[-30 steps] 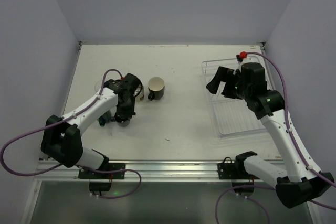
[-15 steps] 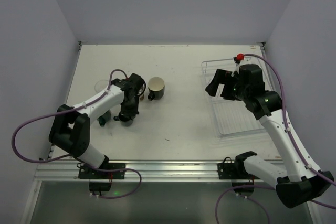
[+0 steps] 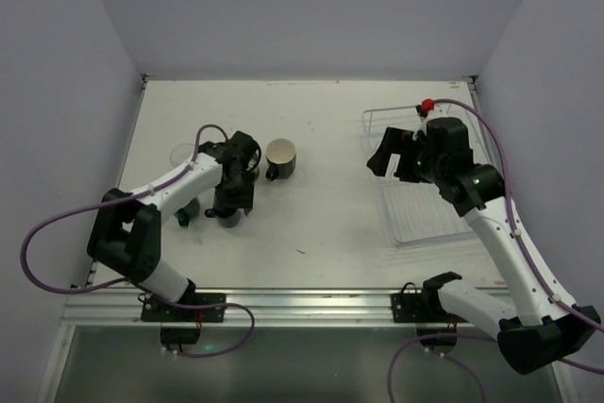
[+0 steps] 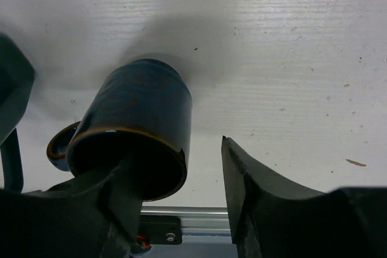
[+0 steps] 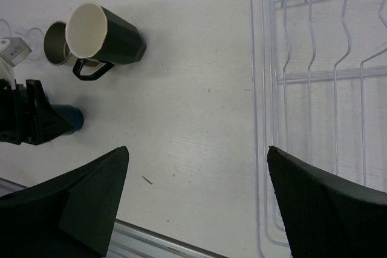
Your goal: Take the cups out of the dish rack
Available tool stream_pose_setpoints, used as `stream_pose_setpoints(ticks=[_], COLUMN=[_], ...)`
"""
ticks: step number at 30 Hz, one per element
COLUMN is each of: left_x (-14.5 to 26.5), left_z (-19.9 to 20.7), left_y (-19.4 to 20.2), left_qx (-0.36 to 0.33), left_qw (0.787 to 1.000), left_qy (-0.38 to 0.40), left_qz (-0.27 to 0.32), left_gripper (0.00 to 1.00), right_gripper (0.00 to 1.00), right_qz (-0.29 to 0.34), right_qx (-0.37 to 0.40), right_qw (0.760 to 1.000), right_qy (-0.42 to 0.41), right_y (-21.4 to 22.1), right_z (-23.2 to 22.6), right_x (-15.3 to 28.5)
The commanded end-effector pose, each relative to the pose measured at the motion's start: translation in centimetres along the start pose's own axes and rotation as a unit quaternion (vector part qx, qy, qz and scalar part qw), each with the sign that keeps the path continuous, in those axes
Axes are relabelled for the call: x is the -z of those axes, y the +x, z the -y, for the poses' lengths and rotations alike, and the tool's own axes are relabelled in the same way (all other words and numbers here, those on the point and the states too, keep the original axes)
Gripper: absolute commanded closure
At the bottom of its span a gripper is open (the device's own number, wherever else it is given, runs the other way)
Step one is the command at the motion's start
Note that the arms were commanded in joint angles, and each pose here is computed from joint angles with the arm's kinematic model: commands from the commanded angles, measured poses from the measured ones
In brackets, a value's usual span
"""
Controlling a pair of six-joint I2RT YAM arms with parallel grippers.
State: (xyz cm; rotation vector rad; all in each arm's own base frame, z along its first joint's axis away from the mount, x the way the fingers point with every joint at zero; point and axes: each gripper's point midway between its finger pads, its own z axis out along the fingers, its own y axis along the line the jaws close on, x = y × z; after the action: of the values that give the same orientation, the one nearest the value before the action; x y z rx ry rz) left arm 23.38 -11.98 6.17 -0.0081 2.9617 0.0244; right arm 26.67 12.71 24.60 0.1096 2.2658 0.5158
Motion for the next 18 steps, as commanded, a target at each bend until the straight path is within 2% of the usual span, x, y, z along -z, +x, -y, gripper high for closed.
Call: stream_pose_setpoints(ticks=[1, 2, 6, 9, 14, 15, 17, 18], left_x=[1.6, 1.8, 3.7, 6.7, 14.1, 15.4, 17.2, 18.4], left_z=[-0.3, -0.5, -1.8, -1.9, 3.3, 5.1, 5.9, 7.0], left_y=[-1.6, -1.6, -1.7, -2.2, -1.9, -2.1, -1.4, -1.8], left_qx=[0.008, 0.009, 0.025, 0.039, -0.001, -0.009, -0.007, -0.003], left_qw=[0.999, 0.999, 0.997, 0.992, 0.969, 0.958, 0.94, 0.924], left_qy=[0.003, 0.002, -0.022, -0.016, 0.117, 0.168, 0.222, 0.262], left_qz=[0.046, 0.05, 0.075, 0.117, 0.219, 0.234, 0.258, 0.278], left_gripper=[0.41, 0.39, 0.21, 0.16, 0.12, 0.1, 0.08, 0.06], right_gripper=[0.01, 0.01, 0.01, 0.01, 0.01, 0.01, 0.01, 0.01], right_qz=[0.016, 0.013, 0.009, 0.009, 0.0, -0.002, -0.015, -0.017], right_qx=[0.009, 0.009, 0.009, 0.013, 0.004, 0.0, -0.015, -0.021], right_qw=[1.0, 1.0, 1.0, 1.0, 1.0, 1.0, 1.0, 0.999], right_qy=[-0.007, -0.007, -0.004, 0.0, 0.013, 0.008, -0.005, -0.039], right_y=[-0.6, -0.5, -0.3, -0.2, 1.0, 1.4, 3.0, 3.6], right_z=[-0.5, -0.5, -0.7, -0.8, -0.4, -0.5, -0.6, -1.5], right_x=[0.2, 0.1, 0.0, 0.4, 0.7, 0.9, 0.4, 1.1])
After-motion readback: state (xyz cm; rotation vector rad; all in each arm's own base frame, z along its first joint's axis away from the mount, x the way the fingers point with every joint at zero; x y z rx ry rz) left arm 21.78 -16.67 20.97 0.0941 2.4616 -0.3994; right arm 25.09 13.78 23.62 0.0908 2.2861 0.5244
